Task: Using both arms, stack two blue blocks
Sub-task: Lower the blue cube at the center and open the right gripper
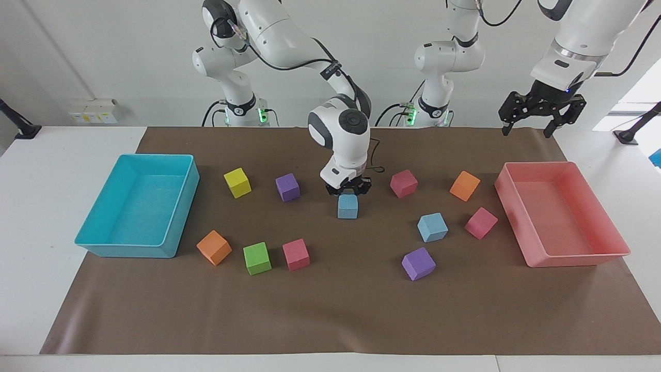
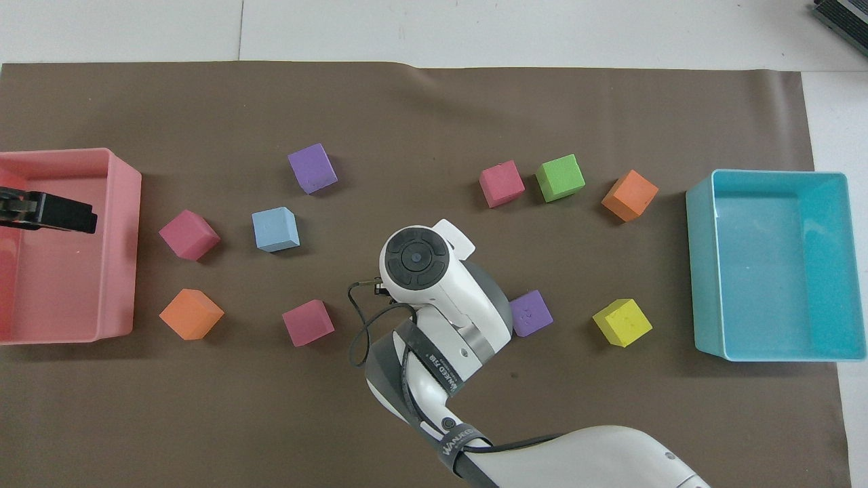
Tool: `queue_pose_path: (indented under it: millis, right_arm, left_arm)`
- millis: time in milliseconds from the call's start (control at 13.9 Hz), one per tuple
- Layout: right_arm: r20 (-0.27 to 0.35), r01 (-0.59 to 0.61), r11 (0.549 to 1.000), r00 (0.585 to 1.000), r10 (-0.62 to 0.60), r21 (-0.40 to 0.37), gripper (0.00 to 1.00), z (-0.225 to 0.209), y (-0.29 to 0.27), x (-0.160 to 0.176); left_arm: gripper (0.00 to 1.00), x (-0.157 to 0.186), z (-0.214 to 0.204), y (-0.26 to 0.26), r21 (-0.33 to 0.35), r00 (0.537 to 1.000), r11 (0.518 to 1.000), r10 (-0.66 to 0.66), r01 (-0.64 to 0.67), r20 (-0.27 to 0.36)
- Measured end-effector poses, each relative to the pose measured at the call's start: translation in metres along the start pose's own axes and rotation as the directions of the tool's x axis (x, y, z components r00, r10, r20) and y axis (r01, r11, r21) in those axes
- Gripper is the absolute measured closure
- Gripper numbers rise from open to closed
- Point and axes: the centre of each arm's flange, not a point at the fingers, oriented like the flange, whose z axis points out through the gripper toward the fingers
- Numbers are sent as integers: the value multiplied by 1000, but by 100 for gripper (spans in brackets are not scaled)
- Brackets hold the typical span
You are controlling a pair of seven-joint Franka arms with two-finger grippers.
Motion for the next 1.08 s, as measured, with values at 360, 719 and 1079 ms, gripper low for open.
queue_pose_path:
  millis: [360,719,1079]
  right_arm:
    - [1,0,1000,1000,0,-1,55,0,4,1]
    - [8,5,1000,1000,-5,-7,33,2,6,-2]
    - [-14,3,1000,1000,-3,8,0,-14,7,-1]
  left_arm:
    - [0,0,0,0,0,1000,1000,0,0,1]
    - [0,0,0,0,0,1000,1000,1,-1,4]
    - [0,-2,2,8,-2,1000,1000,15,-15,21]
